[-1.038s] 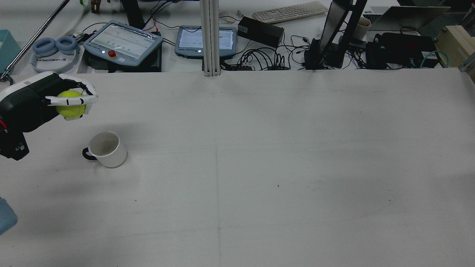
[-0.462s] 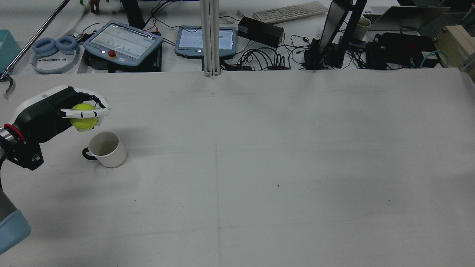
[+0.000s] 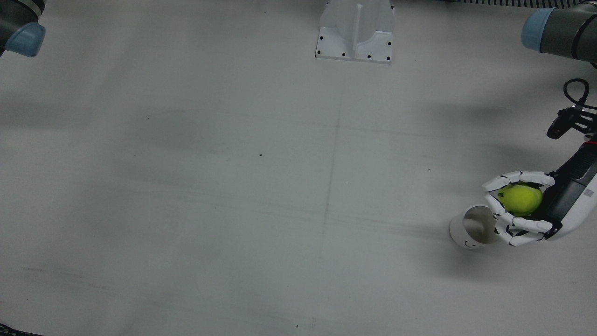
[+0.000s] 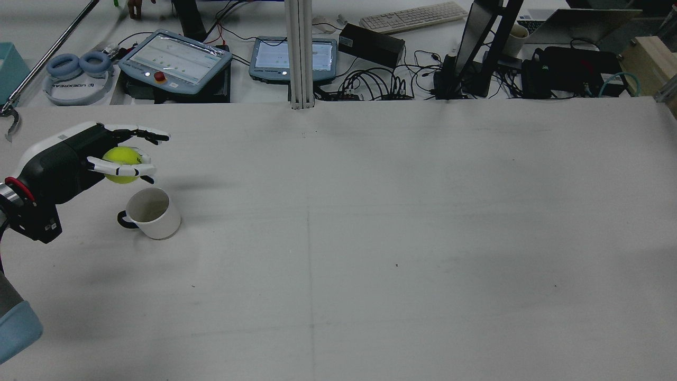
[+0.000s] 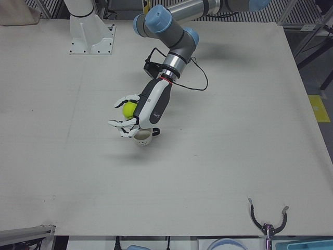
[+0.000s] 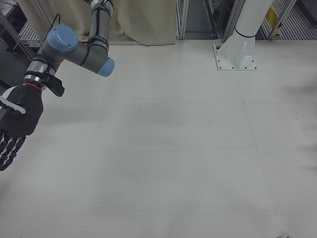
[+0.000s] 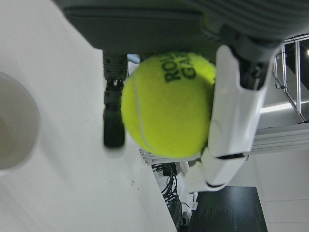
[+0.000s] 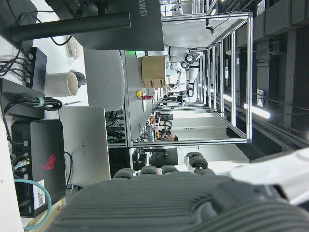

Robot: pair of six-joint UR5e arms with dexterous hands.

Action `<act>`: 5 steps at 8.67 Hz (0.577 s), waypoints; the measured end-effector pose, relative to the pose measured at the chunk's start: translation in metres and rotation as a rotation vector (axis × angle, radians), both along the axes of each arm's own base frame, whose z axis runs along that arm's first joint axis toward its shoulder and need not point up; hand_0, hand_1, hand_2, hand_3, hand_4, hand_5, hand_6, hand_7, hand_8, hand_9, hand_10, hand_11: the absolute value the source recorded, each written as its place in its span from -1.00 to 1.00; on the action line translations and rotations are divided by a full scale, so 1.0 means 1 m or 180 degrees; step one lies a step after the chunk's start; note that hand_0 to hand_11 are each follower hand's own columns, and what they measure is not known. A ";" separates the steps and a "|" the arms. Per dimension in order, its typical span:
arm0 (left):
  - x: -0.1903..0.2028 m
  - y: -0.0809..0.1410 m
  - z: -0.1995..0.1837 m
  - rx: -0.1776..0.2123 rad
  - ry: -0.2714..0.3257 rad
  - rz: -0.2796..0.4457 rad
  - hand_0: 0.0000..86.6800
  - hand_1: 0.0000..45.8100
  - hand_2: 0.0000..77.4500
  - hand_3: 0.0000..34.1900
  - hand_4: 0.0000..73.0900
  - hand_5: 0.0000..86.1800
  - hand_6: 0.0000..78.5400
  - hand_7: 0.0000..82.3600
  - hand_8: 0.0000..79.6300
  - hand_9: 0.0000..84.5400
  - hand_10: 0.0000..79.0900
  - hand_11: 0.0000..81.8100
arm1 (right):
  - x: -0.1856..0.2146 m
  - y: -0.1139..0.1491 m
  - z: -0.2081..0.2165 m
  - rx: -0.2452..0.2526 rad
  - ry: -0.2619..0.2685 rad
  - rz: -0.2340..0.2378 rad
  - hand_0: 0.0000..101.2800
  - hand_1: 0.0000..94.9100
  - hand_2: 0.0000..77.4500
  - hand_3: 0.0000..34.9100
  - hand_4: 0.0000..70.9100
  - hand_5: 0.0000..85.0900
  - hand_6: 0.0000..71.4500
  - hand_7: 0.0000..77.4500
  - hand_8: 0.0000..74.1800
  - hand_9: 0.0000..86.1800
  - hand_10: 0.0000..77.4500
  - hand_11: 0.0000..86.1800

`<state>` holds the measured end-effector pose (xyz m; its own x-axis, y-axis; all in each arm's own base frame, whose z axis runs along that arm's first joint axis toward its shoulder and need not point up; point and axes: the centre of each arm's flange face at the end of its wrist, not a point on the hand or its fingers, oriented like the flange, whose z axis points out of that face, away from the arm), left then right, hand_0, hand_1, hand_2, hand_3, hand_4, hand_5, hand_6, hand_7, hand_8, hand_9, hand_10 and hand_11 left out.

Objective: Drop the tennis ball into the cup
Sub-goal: 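Open the left hand fingers to release the ball into the mug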

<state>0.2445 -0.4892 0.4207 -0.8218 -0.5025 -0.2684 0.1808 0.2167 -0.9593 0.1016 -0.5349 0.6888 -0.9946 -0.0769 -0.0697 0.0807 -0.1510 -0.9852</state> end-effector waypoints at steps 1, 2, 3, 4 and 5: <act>0.000 0.000 0.000 0.0009 0.0018 -0.0006 0.55 0.62 -0.42 -0.37 0.31 -0.67 -0.74 0.23 0.26 0.26 0.34 0.00 | 0.000 0.000 0.000 0.0001 0.0000 0.0000 -1.00 -0.99 -0.99 -1.00 -1.00 -1.00 -1.00 -0.99 -1.00 -1.00 -1.00 -0.99; -0.001 0.000 0.000 0.0013 0.0027 -0.0009 0.65 0.50 -0.42 -0.35 -0.43 -0.67 -0.83 -0.58 -0.27 -0.15 -0.30 -0.56 | 0.000 0.000 0.000 0.0002 0.0000 0.0000 -1.00 -0.99 -0.99 -1.00 -1.00 -1.00 -1.00 -0.99 -1.00 -1.00 -1.00 -0.99; -0.001 0.001 0.001 0.0013 0.0031 -0.0011 0.65 0.50 -0.42 -0.35 -0.43 -0.67 -0.83 -0.58 -0.27 -0.15 -0.30 -0.56 | 0.000 0.000 0.000 0.0003 0.0000 0.0000 -1.00 -0.99 -0.99 -1.00 -1.00 -1.00 -1.00 -0.99 -1.00 -1.00 -1.00 -0.99; -0.002 0.001 0.002 0.0014 0.0035 -0.0013 0.68 0.60 -0.41 -0.34 -0.34 -0.67 -0.83 -0.95 -0.62 -0.42 -0.78 -0.63 | 0.000 0.000 0.000 0.0002 0.0000 0.0000 -1.00 -0.99 -0.99 -1.00 -1.00 -1.00 -1.00 -1.00 -1.00 -1.00 -1.00 -0.99; -0.002 0.001 0.002 0.0016 0.0038 -0.0014 0.70 0.60 -0.41 -0.34 -0.34 -0.67 -0.83 -0.84 -0.77 -0.74 -0.77 -0.59 | 0.000 0.000 0.000 0.0002 0.0000 0.0000 -1.00 -0.99 -0.99 -1.00 -1.00 -1.00 -1.00 -1.00 -1.00 -1.00 -1.00 -0.99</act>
